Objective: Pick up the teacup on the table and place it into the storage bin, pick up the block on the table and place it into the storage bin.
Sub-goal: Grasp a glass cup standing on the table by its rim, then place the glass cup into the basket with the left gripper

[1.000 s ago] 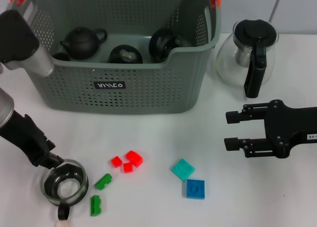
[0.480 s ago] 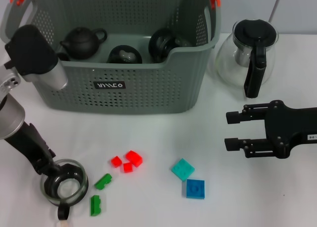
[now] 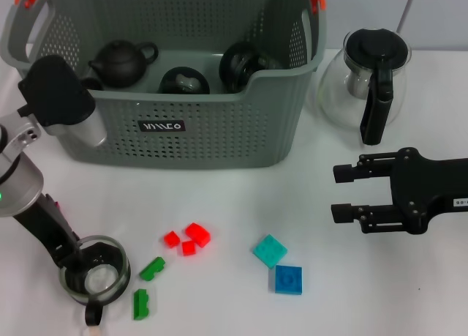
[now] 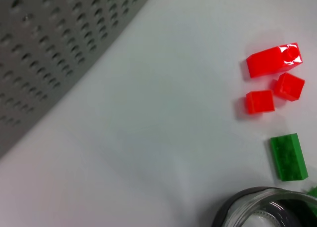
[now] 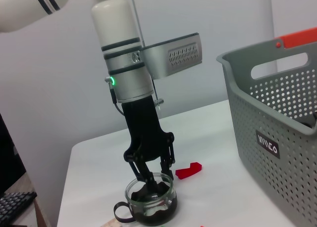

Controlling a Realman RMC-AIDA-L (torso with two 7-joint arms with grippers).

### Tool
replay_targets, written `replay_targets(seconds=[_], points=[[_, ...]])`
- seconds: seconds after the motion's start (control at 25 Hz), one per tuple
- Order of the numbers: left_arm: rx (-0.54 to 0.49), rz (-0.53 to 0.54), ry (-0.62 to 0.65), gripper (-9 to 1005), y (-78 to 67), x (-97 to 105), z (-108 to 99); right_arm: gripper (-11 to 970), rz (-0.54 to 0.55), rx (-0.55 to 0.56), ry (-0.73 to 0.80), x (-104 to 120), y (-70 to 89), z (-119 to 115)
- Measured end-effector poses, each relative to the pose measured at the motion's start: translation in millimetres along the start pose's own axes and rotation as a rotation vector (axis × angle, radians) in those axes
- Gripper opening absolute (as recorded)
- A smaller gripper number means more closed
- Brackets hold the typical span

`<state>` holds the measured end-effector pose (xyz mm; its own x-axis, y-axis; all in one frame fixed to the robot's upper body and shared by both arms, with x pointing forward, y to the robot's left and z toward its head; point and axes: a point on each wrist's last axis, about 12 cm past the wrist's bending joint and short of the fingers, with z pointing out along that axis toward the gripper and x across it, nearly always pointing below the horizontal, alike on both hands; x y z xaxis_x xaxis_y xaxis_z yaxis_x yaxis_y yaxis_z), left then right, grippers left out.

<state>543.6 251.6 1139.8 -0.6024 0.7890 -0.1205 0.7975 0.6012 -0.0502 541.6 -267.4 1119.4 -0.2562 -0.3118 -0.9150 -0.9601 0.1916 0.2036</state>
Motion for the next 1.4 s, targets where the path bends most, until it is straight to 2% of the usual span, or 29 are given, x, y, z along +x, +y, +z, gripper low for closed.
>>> replay_targets(seconds=[0.32,0.88,1.2,1.4], points=[[0.024,0.001,0.017,387,-0.1,-4.3,8.6,683,0.003,0.001,0.0,1.1,0.5,-0.4],[0.02,-0.013,0.014,385,0.5,-8.3,6.9,683,0.008,-0.002,-0.002,2.8,1.2,0.2],[0.013,-0.02,0.023,42,1.7,-7.9,6.2,684,0.009,-0.002,-0.003,2.9,1.2,0.3],[0.051,-0.003,-0.027,52,0.4,-6.8,-4.1,684,0.007,-0.002,-0.002,2.9,1.2,0.3]])
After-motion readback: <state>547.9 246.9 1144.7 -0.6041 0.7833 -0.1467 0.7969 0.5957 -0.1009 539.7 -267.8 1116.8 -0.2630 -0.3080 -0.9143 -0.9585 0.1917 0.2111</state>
